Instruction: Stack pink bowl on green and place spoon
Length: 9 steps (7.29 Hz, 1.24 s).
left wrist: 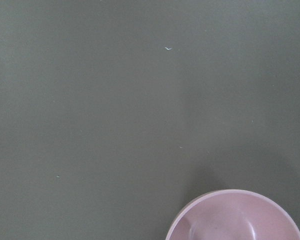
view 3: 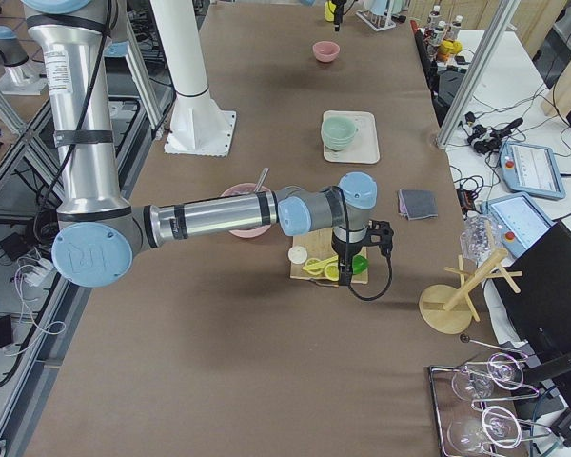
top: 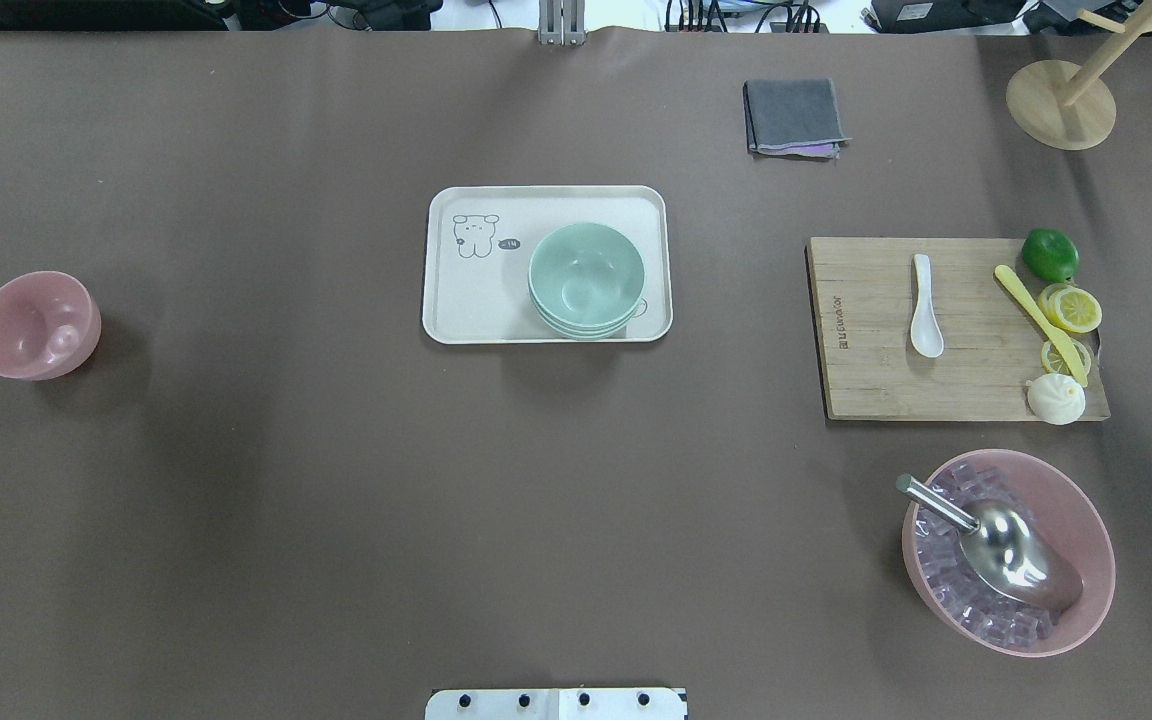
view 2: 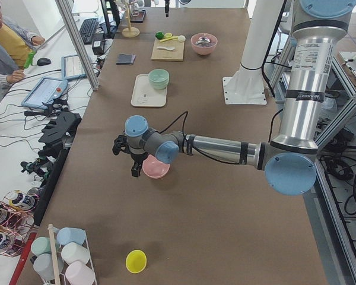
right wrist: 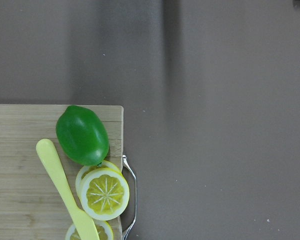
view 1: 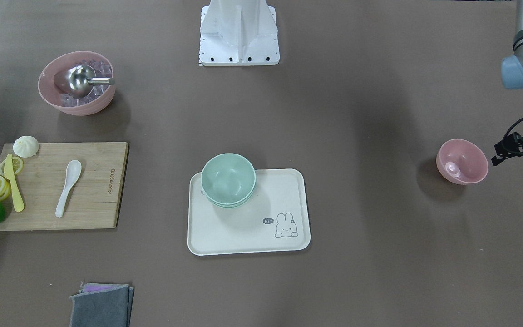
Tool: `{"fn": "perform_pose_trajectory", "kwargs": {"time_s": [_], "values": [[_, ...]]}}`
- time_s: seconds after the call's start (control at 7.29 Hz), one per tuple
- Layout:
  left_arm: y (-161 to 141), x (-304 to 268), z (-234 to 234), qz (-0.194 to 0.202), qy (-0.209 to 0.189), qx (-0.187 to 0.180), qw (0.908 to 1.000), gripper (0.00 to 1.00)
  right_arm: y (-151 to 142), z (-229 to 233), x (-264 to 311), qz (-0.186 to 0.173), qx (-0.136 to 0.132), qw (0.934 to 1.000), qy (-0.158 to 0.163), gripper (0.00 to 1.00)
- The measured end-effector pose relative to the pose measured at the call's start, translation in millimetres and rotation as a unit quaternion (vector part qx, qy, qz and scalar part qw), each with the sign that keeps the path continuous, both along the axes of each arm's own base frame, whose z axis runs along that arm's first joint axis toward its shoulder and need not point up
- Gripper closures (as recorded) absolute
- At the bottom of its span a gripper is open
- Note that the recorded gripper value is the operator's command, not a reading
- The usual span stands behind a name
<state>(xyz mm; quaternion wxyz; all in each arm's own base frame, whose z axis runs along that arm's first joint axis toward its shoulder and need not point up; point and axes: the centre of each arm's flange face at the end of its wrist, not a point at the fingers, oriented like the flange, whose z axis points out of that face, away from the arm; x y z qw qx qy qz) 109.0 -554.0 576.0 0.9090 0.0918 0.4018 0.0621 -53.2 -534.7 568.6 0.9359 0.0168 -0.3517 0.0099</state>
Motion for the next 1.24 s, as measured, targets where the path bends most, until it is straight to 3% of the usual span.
{"fn": "perform_pose_trajectory", "kwargs": {"time_s": [0.55, 0.96, 1.24], "values": [[5, 0, 7, 0.003, 0.0, 0.0, 1.0, 0.02, 0, -3, -3, -0.002, 0.003, 1.0, -0.002, 0.0], [6, 0, 11, 0.005, -0.001, 0.0, 1.0, 0.02, 2, -6, -18, -0.016, 0.047, 0.9987, -0.012, 0.0], [5, 0, 12, 0.006, -0.001, -0.001, 1.0, 0.02, 2, -6, -23, -0.02, 0.052, 0.9983, -0.016, 0.0]]}}
